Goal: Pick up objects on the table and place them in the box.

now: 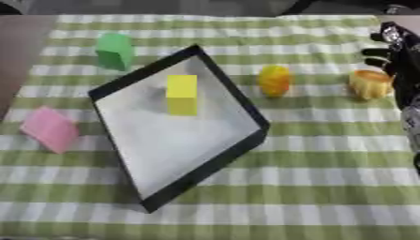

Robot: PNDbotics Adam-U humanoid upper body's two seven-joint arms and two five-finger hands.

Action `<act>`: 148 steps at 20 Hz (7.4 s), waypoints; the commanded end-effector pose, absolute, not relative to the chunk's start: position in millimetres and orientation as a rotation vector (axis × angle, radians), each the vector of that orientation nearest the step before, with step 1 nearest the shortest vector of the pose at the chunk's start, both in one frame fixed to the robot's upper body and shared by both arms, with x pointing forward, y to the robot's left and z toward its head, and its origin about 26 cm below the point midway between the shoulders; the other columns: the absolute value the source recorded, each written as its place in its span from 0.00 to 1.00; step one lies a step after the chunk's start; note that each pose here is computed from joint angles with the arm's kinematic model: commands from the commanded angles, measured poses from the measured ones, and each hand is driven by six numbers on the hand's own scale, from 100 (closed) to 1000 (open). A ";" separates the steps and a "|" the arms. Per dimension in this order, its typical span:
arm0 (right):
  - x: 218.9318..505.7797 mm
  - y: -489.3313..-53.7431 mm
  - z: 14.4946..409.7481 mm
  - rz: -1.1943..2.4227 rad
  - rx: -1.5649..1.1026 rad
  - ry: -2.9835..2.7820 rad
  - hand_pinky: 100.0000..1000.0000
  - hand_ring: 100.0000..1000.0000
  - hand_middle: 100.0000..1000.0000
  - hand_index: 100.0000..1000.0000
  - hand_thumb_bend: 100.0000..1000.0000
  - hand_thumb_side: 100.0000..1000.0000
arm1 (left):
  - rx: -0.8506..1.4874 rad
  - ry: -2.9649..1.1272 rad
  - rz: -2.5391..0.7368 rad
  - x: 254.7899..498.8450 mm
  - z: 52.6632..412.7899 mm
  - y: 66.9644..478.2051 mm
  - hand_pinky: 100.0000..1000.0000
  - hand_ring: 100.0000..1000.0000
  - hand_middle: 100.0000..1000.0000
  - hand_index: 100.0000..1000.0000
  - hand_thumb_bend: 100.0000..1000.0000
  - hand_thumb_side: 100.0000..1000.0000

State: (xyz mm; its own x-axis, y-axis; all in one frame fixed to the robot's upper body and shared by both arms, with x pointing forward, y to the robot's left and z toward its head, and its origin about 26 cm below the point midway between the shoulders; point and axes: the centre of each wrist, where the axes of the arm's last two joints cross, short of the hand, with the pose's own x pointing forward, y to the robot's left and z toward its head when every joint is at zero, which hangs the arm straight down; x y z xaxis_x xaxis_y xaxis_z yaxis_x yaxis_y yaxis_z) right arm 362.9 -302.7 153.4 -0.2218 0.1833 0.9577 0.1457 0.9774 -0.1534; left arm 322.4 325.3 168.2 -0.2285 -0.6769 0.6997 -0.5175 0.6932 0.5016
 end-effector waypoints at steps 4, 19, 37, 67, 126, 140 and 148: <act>362.3 -312.7 164.4 0.071 -0.292 -1.819 0.75 0.68 0.75 0.86 0.00 0.62 | 1.059 -1.740 -0.623 326.2 167.2 338.5 0.73 0.73 0.80 0.85 0.47 0.41; 363.2 -310.3 165.8 0.102 -0.287 -1.816 0.75 0.68 0.75 0.86 0.00 0.63 | 0.957 -1.505 -1.106 307.0 217.9 360.7 0.80 0.82 0.83 0.90 0.64 0.22; 362.4 -312.1 164.2 0.103 -0.293 -1.808 0.75 0.68 0.74 0.86 0.00 0.62 | 1.021 -1.071 -1.748 312.9 320.0 355.4 0.81 0.78 0.68 0.74 0.67 0.00; 363.0 -309.5 163.9 0.105 -0.281 -1.807 0.75 0.68 0.74 0.85 0.00 0.63 | 0.739 -1.007 -1.824 343.1 272.3 361.3 0.79 0.77 0.74 0.82 0.65 0.00; 362.9 -307.9 159.9 0.099 -0.260 -1.799 0.75 0.68 0.74 0.85 0.00 0.66 | 0.629 -0.815 -1.868 406.4 211.8 360.1 0.79 0.80 0.80 0.84 0.63 0.00; 362.6 -308.9 158.8 0.095 -0.262 -1.795 0.75 0.68 0.75 0.85 0.00 0.66 | 0.551 -0.732 -1.849 404.6 204.6 361.4 0.75 0.74 0.64 0.78 0.64 0.00; 362.3 -310.4 157.9 0.089 -0.267 -1.792 0.75 0.68 0.75 0.85 0.00 0.66 | 0.602 -0.831 -1.835 393.6 236.5 353.1 0.69 0.63 0.51 0.64 0.63 0.00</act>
